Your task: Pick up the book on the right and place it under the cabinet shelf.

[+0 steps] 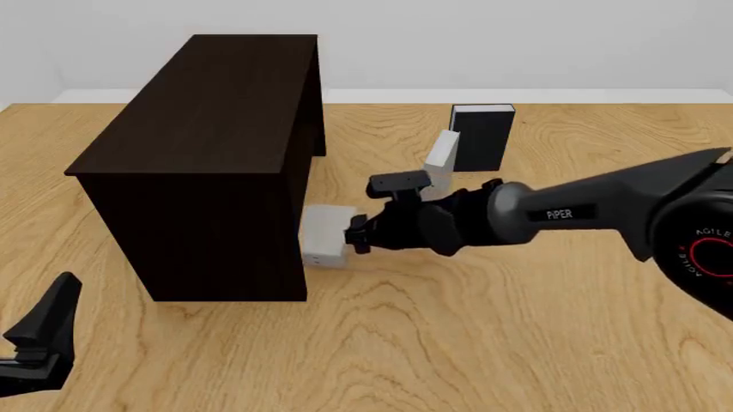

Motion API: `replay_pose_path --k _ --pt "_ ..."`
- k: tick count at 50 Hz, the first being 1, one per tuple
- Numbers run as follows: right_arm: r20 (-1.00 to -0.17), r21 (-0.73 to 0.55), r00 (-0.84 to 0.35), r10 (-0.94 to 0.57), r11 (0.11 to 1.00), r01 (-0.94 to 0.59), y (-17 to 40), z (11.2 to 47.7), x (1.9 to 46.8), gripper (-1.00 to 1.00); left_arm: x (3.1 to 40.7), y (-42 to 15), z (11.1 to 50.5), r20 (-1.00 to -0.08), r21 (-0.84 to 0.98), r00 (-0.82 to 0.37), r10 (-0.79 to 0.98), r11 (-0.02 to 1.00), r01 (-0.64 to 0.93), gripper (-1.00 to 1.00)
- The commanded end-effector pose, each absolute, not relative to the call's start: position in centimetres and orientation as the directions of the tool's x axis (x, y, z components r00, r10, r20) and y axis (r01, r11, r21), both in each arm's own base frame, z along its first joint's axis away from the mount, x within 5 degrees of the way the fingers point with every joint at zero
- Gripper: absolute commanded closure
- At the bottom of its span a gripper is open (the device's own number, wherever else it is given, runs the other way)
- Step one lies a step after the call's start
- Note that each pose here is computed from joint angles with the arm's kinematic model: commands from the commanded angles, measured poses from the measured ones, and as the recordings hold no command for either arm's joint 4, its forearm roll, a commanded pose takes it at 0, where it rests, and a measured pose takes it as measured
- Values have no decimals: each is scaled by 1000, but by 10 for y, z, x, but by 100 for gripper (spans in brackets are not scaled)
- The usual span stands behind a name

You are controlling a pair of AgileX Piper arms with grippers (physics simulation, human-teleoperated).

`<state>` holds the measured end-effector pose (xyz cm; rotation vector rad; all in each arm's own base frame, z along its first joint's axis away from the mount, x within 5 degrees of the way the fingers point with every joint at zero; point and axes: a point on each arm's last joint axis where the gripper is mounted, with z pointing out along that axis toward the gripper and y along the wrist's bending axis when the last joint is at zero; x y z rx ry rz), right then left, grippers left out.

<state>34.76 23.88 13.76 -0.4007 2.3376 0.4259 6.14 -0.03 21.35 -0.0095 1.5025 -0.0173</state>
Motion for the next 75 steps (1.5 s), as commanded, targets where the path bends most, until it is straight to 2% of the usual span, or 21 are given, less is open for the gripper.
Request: replay_pose_path --k 1,25,40,64,75 --pt "-736 267 -671 -92 871 -413 273 132 348 -100 61 0 213 -998 -18 67 -19 1000 6 -100" --pt "-734 274 -668 -121 847 -455 308 125 351 -100 62 0 213 -998 -22 63 -22 1000 5 -100" --pt "-736 285 -668 -111 844 -454 309 124 347 -100 62 0 213 -998 -22 63 -22 1000 5 -100" --pt "-764 260 -641 -81 870 -420 260 141 343 -100 63 0 213 -998 -23 62 -23 1000 5 -100" --pt "-795 254 -603 -67 866 -431 242 165 327 -100 64 0 213 -998 -28 56 -28 1000 5 -100"
